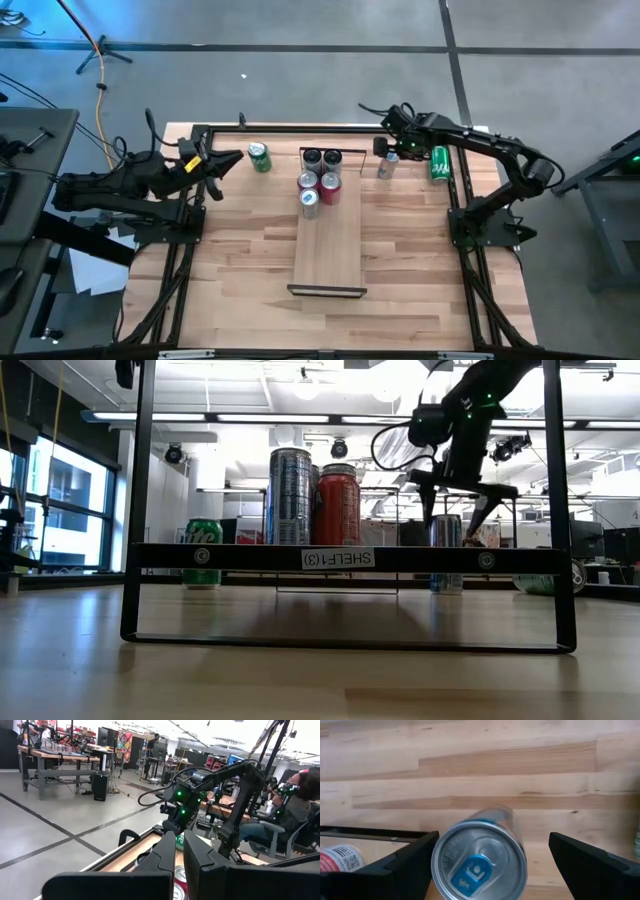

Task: Place canned beverage on shelf
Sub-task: Put the blue soda can, aligned with the other blue soda can on the shelf

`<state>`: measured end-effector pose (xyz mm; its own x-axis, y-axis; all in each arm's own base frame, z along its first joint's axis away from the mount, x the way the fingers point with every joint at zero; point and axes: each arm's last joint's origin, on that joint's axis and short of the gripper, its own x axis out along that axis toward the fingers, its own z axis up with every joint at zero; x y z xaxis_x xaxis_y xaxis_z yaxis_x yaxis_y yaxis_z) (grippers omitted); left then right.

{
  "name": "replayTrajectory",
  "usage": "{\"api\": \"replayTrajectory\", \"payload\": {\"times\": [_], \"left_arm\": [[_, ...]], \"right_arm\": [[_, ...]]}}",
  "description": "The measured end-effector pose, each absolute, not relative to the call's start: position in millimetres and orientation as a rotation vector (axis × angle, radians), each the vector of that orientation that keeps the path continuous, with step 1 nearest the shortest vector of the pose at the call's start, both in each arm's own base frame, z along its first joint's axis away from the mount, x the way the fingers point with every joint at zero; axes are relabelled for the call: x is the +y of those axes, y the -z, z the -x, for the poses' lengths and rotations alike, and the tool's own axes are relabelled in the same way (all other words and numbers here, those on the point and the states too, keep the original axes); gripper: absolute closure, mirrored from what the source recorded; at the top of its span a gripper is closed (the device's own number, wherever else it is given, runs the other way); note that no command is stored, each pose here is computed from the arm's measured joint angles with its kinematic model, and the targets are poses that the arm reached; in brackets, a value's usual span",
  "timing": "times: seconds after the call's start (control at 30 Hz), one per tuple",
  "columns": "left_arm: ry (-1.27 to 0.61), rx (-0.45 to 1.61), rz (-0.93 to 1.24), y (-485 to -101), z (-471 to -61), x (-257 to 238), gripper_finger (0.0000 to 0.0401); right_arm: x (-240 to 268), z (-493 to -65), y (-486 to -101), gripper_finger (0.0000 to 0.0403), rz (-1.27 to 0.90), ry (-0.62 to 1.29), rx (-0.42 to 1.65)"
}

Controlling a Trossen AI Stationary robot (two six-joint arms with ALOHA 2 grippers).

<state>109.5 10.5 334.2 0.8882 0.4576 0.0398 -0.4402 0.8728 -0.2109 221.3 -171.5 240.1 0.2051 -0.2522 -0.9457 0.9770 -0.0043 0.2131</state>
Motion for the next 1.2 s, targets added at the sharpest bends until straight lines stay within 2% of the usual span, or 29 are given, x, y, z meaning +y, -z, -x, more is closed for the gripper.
{"api": "replayTrajectory", "payload": {"times": [0.27,0.6,1.03,1.2], "left_arm": [[-0.469,-0.093,0.216,-334.1,-109.6,10.5,0.0401],[-0.469,-0.093,0.217,-334.1,-109.6,10.5,0.0401],[-0.469,-0.089,0.239,-333.2,-109.5,10.6,0.0401],[-0.471,-0.070,0.235,-331.3,-109.6,10.5,0.0401]], "right_arm": [[-171.7,-220.8,-240.1,0.0057,-1.129,1.202,0.852],[-166.1,-222.5,-239.7,0.0172,-1.088,1.210,0.881],[-160.3,-223.3,-241.3,0.0173,-1.028,1.132,0.945],[-146.2,-214.6,-263.8,0.0173,-0.950,1.076,0.945]]}}
